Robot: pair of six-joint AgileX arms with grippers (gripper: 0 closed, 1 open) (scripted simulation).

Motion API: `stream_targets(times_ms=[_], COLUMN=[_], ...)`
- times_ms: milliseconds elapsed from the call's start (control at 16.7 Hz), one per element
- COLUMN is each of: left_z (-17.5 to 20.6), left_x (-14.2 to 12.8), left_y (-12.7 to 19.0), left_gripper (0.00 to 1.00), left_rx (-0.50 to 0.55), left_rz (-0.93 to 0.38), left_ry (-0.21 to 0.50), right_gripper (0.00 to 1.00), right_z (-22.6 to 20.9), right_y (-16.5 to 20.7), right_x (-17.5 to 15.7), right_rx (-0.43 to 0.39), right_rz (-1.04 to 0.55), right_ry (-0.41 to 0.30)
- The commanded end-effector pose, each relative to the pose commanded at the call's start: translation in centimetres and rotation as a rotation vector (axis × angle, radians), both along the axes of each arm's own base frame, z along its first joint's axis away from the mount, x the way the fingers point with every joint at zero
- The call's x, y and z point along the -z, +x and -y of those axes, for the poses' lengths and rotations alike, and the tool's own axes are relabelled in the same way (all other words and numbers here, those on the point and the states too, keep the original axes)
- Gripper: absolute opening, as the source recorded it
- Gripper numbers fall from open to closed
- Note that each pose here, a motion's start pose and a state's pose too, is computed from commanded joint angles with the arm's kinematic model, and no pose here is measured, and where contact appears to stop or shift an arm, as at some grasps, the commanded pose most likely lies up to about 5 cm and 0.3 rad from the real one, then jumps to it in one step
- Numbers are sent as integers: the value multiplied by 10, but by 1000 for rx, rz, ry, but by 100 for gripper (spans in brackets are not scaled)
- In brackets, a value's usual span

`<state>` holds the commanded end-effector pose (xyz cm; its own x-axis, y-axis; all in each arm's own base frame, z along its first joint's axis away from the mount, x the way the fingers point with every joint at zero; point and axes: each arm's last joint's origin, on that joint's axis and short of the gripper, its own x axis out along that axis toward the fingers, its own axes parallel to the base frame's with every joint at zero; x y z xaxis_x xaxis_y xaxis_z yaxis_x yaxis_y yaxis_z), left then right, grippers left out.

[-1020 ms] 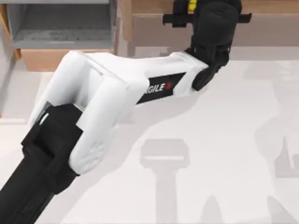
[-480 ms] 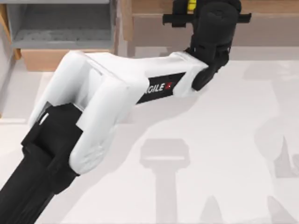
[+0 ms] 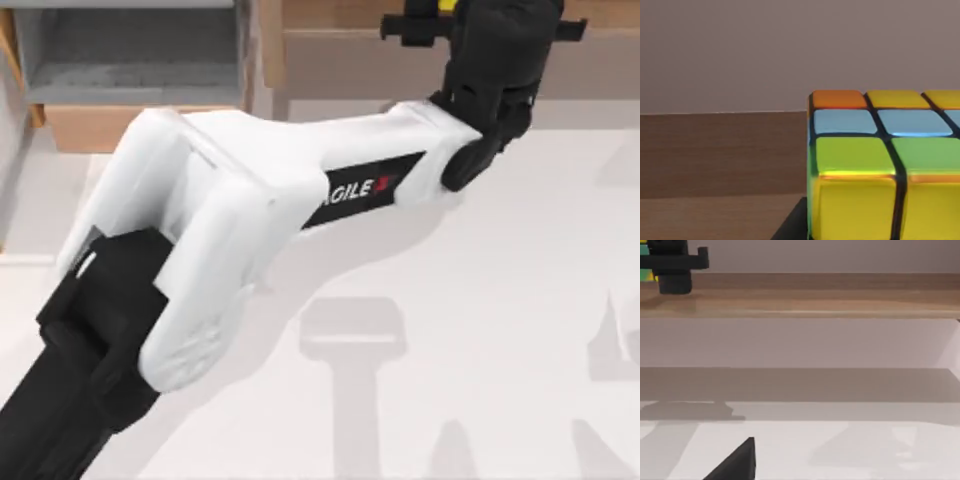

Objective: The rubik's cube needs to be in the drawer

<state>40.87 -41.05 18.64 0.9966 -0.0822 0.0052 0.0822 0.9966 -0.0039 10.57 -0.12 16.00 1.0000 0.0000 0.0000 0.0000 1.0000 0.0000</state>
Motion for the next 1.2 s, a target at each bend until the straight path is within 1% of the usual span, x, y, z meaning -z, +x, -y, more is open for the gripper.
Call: stream_targets(times_ms=[120,180,300,420,600,840,960,1080,1200], left_z=[-1,-4,-14,-23,-25,-20,-11,3,17], left_x=[-17,-17,-1,15,17,12,6,-1,-9], left_y=[-5,-4,3,10,11,7,0,-11,-26], left_gripper=[0,0,0,0,0,0,0,0,0], left_rx=[-6,-15,-43,-58,-59,-39,8,81,172], left_rz=[21,22,10,-2,-4,-2,-11,-31,-57], left_ry=[-16,-14,5,7,5,14,47,106,181], right_gripper=[100,100,100,100,100,100,100,100,100], right_z=[0,0,0,0,0,0,0,0,0], right_y=[0,0,0,0,0,0,0,0,0], right_x=[0,0,0,0,0,0,0,0,0], right_rx=[0,0,0,0,0,0,0,0,0], right_rz=[0,0,0,0,0,0,0,0,0], right_ry=[0,0,0,0,0,0,0,0,0])
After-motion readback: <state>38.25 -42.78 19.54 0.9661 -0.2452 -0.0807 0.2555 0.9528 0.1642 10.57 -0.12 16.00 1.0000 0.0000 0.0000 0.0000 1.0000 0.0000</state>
